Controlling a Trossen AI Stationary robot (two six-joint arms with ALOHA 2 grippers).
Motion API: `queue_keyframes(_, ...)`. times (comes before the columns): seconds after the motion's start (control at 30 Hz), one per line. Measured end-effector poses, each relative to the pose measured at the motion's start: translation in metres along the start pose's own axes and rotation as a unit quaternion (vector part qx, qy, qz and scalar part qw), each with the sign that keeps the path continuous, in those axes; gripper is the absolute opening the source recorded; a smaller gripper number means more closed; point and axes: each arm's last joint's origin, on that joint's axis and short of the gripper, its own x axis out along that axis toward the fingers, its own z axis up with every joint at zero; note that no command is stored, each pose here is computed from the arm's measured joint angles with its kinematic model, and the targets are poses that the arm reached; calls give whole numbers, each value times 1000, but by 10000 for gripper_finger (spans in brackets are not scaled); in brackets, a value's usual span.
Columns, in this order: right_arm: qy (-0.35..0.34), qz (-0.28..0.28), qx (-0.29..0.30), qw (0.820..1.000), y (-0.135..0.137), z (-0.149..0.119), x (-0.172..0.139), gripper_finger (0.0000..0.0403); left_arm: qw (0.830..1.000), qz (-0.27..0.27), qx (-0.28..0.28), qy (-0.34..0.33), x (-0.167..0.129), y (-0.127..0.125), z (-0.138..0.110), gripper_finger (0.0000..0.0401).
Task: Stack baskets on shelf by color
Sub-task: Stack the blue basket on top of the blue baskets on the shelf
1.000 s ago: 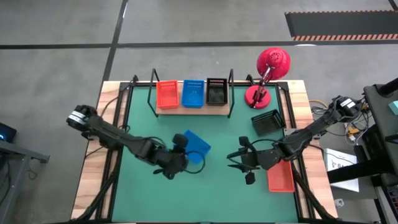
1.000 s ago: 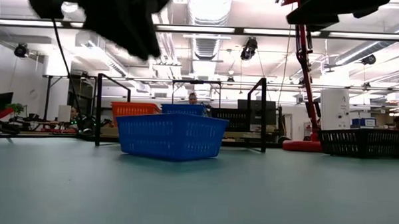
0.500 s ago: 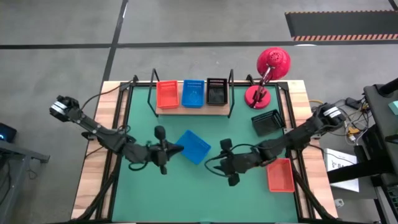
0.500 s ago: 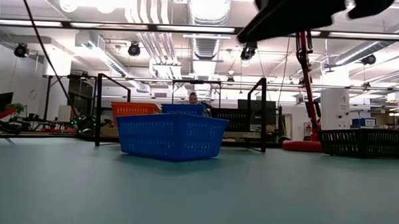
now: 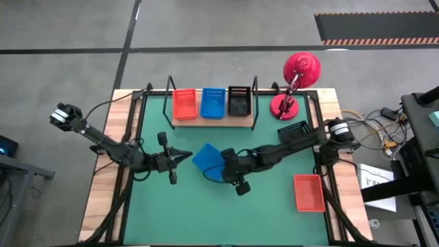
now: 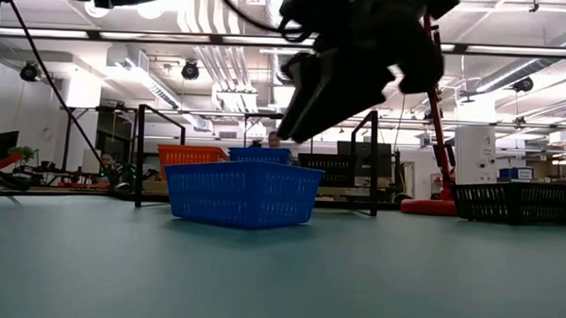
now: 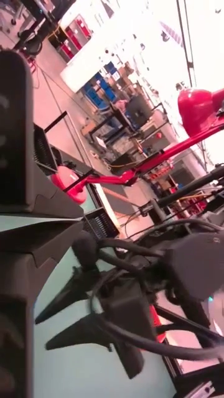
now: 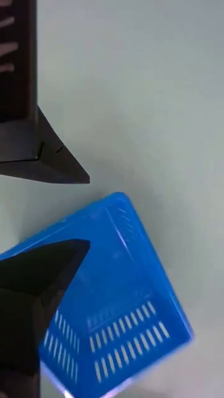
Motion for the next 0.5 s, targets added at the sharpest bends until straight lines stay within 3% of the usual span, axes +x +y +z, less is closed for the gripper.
queue_keyframes(0.5, 55, 6, 2, 998, -25, -17, 34, 133, 1000, -2, 4, 3, 0, -1, -2, 1)
